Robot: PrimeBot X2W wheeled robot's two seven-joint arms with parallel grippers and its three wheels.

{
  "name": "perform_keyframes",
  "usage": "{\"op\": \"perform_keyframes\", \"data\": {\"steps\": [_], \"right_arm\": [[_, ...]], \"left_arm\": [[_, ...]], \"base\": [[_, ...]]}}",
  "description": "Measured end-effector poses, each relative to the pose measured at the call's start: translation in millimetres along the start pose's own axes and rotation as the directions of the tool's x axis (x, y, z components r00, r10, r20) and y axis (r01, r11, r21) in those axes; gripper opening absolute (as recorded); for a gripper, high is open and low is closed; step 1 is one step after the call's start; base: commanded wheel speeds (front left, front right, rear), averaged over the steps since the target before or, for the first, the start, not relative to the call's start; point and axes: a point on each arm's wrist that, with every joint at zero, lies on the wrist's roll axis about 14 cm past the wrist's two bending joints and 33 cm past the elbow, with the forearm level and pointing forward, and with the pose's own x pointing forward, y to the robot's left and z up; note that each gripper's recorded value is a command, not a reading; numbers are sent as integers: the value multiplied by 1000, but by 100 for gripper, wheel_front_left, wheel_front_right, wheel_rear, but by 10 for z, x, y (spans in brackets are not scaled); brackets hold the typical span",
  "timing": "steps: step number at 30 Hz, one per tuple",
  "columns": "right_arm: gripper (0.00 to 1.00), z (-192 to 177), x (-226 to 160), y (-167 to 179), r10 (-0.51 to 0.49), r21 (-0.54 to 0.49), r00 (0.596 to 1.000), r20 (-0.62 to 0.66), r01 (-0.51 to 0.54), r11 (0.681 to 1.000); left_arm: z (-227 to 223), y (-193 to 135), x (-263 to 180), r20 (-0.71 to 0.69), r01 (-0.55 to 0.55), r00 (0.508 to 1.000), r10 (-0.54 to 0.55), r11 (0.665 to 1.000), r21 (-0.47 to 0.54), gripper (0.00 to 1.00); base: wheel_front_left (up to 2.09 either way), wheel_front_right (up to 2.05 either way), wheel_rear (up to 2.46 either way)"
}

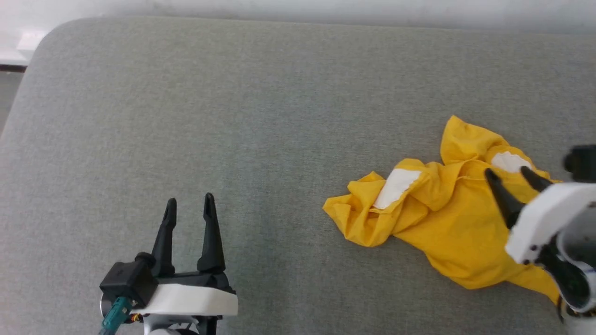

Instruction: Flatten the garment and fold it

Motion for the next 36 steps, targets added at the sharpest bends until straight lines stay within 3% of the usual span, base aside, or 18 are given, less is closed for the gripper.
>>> {"op": "perform_keyframes", "data": {"steps": [5, 10, 11, 13, 18, 23, 32, 36], "right_arm": [[100, -255, 266, 171, 60, -102, 988, -142, -75, 992], [100, -578, 376, 253, 81, -209, 949, -303, -150, 966], [47, -629, 379, 251, 81, -215, 941, -330, -158, 964], [0, -681, 378, 240, 78, -228, 930, -360, -169, 959], [0, -403, 418, 210, 76, -264, 957, -279, -152, 952], [0, 199, 394, 357, 127, -311, 984, -127, -161, 937], [0, 1074, 439, 781, 223, -443, 975, -6, -203, 874], [0, 1474, 571, 1011, 273, -472, 954, 123, -186, 862]], "left_arm": [[-19, 52, -31, -9, -13, 1000, 13, 1000, 5, 100], [-26, 121, -58, -13, -35, 999, 35, 999, 10, 100], [-23, 131, -61, -13, -38, 999, 38, 999, 10, 100], [-21, 136, -62, -13, -40, 999, 40, 999, 7, 100], [-16, 123, -57, -11, -38, 999, 38, 999, -5, 100], [38, 78, -13, 9, -23, 1000, 24, 1000, -12, 100], [-1, 64, -4, -5, -30, 1000, 30, 999, -35, 100], [3, 69, 27, -4, -39, 999, 39, 998, -45, 100]], "base": [[0, 0, 0], [0, 0, 0], [0, 0, 0], [0, 0, 0], [0, 0, 0], [0, 0, 0], [0, 0, 0], [0, 0, 0]]}}
